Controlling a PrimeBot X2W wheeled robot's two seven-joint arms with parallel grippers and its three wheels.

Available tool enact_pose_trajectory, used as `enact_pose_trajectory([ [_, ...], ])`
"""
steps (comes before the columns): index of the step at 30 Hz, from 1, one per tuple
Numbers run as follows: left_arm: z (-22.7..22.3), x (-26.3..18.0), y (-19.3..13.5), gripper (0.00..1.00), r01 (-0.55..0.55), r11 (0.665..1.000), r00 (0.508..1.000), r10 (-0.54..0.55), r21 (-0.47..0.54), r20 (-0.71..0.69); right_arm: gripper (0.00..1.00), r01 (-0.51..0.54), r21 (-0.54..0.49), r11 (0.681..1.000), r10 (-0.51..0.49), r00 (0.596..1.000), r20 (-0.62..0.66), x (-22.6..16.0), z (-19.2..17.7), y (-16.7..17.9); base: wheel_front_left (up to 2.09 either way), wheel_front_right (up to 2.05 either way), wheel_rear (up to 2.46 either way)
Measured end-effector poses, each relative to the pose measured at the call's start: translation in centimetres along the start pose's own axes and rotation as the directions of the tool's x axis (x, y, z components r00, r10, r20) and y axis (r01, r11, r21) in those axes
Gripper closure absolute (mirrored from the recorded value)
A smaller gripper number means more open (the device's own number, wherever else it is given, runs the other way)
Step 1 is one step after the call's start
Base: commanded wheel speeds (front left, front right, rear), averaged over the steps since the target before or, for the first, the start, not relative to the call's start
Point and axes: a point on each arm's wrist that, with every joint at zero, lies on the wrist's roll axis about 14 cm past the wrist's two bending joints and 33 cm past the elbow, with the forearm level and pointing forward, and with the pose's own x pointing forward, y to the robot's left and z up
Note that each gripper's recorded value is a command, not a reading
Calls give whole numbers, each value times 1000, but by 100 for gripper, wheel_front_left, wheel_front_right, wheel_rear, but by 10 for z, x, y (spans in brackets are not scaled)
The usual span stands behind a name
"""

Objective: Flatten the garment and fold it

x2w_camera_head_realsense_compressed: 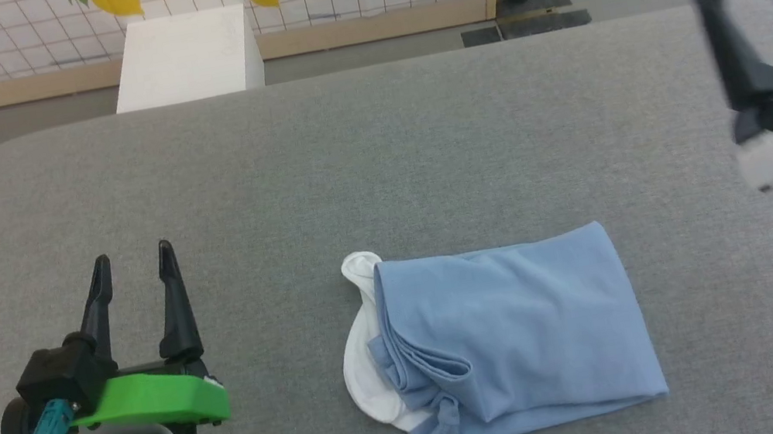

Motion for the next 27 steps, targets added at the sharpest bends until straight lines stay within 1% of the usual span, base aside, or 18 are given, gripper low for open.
enact_pose_trajectory([
  [4, 4, -2, -3, 0, 4, 1000, 1000, -4, -3, 9, 0, 154, -46, 987, -151, 986, 72, -40, 0, -40, 0, 0, 0],
  [7, 3, -5, -4, 0, 2, 1000, 1000, -2, 0, 4, 0, 243, -60, 968, -240, 969, 55, -68, -14, -59, 0, 0, 0],
  [11, 1, -8, -3, 0, -5, 1000, 1000, 5, 11, -5, 0, 314, -75, 946, -315, 949, 0, -99, -37, -68, 0, 0, 0],
  [14, -3, -10, -3, 0, -7, 1000, 1000, 7, 11, -17, 0, 337, -81, 938, -342, 938, -57, -115, -55, -68, 0, 0, 0],
  [18, -13, -15, -2, 0, -18, 1000, 999, 19, 19, -50, 0, 341, -97, 935, -350, 930, -109, -130, -72, -63, 0, 0, 0],
  [22, -26, -18, -2, 0, -17, 999, 996, 20, 29, -91, 0, 338, -108, 935, -352, 923, -156, -136, -86, -61, 0, 0, 0],
  [27, -40, -23, 1, 0, -28, 999, 990, 34, 41, -138, 0, 333, -131, 934, -353, 916, -189, -139, -96, -62, 0, 0, 0],
])
